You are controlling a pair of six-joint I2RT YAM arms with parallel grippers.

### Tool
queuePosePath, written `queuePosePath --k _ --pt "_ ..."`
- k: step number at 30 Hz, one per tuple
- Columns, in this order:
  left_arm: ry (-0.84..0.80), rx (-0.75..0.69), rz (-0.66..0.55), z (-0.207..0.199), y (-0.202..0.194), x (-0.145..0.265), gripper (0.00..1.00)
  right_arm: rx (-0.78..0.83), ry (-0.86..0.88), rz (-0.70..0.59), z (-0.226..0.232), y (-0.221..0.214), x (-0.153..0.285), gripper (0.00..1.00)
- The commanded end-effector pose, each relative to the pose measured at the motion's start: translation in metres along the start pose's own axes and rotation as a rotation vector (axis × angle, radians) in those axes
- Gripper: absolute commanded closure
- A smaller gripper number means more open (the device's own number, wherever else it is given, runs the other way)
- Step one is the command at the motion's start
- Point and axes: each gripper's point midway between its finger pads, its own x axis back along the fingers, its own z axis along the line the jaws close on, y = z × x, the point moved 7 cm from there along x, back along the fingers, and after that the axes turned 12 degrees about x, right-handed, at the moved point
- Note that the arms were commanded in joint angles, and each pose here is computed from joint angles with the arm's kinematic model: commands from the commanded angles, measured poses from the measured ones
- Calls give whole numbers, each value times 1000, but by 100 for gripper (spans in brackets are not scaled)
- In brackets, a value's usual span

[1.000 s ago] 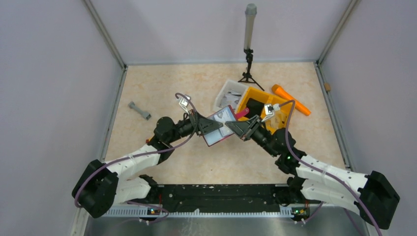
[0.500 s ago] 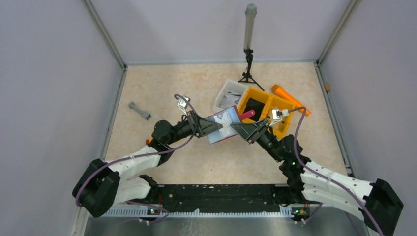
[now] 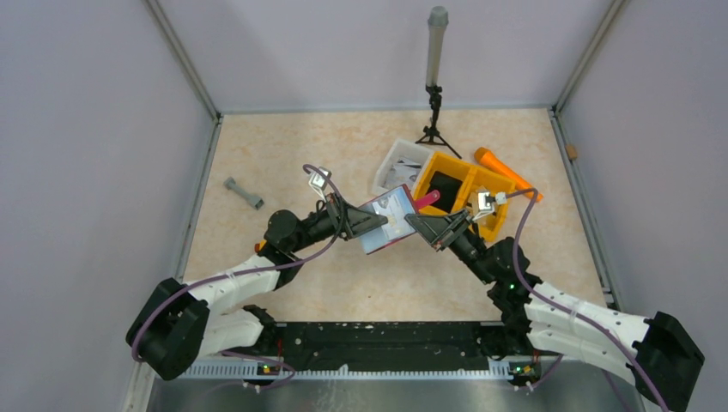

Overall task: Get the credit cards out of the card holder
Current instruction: Remove the credit card from the card holder.

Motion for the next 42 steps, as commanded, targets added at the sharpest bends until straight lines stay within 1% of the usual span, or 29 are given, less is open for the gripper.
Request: queuePosePath --k 1,3,9,11,13,19,28,36,39,42 --pt "-59 -36 10 -11 -2 3 100 -21 66 -42 15 9 -1 99" --pt "-60 -37 10 -12 -2 3 100 -26 61 -44 14 9 0 100" --pt "-61 -34 10 -11 -2 5 87 -50 52 -61 13 11 2 100" --pt "-65 -32 10 -12 -2 5 86 -53 53 -63 14 12 3 100" --pt "-74 -33 13 -13 -3 5 88 -61 53 -65 13 12 3 100" --pt "-85 -29 12 -13 -3 7 100 -84 50 -70 11 11 5 100" --pt "-90 -27 4 -12 -3 10 100 -149 54 -98 5 18 11 100" --pt "-86 -26 1 -10 -2 11 100 -173 54 -108 1 21 14 100" --pt "-84 -23 -2 -9 -1 12 100 -163 45 -125 -2 25 16 100" --pt "-82 -21 -5 -9 0 14 100 -118 3 -145 -9 29 20 100"
